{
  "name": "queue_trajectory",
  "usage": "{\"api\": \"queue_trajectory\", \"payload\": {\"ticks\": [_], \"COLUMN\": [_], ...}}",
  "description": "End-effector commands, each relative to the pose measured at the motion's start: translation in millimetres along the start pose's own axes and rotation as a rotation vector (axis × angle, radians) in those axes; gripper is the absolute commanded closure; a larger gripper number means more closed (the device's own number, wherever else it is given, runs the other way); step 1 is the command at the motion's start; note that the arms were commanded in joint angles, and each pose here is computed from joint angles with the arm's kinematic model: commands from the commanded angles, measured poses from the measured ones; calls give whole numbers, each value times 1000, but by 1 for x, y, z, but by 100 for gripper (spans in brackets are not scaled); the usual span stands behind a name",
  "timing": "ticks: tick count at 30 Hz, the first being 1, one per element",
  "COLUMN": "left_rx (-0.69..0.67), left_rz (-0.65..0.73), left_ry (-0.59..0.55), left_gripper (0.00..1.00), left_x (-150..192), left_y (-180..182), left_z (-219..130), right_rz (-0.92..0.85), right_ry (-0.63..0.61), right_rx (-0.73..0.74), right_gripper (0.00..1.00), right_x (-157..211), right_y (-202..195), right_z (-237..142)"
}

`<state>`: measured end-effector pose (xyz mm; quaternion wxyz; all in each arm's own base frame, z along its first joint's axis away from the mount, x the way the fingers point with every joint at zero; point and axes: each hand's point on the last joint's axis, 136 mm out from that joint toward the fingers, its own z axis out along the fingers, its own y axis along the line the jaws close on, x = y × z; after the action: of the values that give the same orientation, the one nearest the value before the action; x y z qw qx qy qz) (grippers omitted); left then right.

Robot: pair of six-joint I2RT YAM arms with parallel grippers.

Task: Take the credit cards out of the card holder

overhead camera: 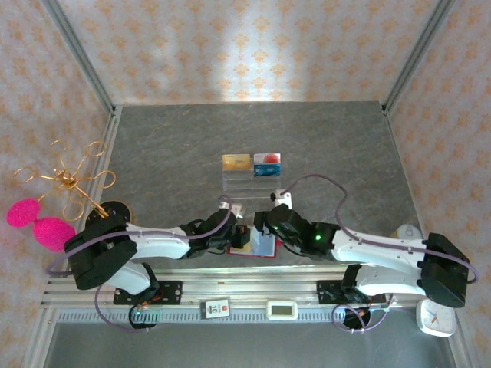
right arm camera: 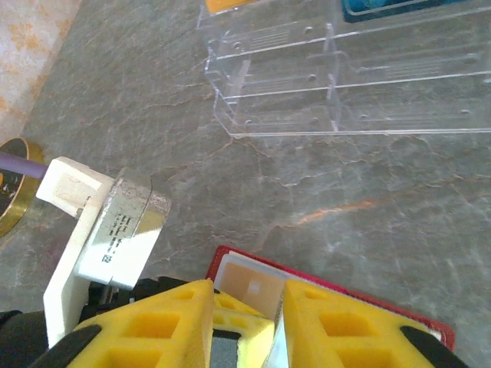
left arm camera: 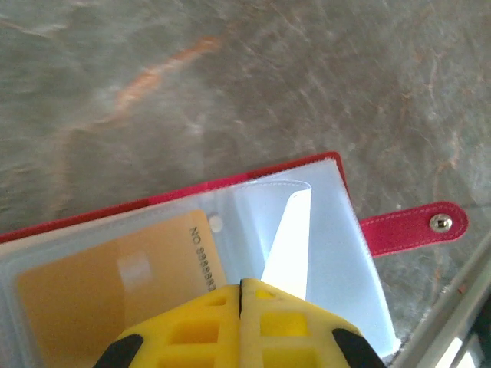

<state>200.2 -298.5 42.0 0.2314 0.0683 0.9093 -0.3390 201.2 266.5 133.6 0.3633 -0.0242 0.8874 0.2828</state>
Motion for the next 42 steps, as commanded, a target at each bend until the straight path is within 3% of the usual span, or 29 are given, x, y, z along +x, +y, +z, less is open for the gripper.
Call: {"api": "queue_trajectory", "payload": {"ticks": [1,4,9,18,28,34,42], "left_rx": [106,81,154,88,31,32,11], "left_rz": [42,46,38,-60,-111,-111,-81], "left_ry": [26,81,77,-55,-95,-125,-150], "left_gripper": [95,95,77,79,75,75,79], "left_x": [-3,7,4,-9,-6,-11,-11], "left_y": [-38,-35,-50,-18,17,21,28], "left_z": [8,22,21,-13,-21,-30,-38], "right_rz": [46,64,85,90,112,34,103], "right_ry": [-20,7,39,180,321,290,305], "right_rx": [30,9,-7,-120,193,198,-31], "right_gripper": [71,75,82,84,85,80,78], "right_x": [3,13,26,60,110,89,77], "right_y": [-19,-24,-28,-14,-84,-70,-15], "right_z": [-4,-3,0,16,26,26,27]}}
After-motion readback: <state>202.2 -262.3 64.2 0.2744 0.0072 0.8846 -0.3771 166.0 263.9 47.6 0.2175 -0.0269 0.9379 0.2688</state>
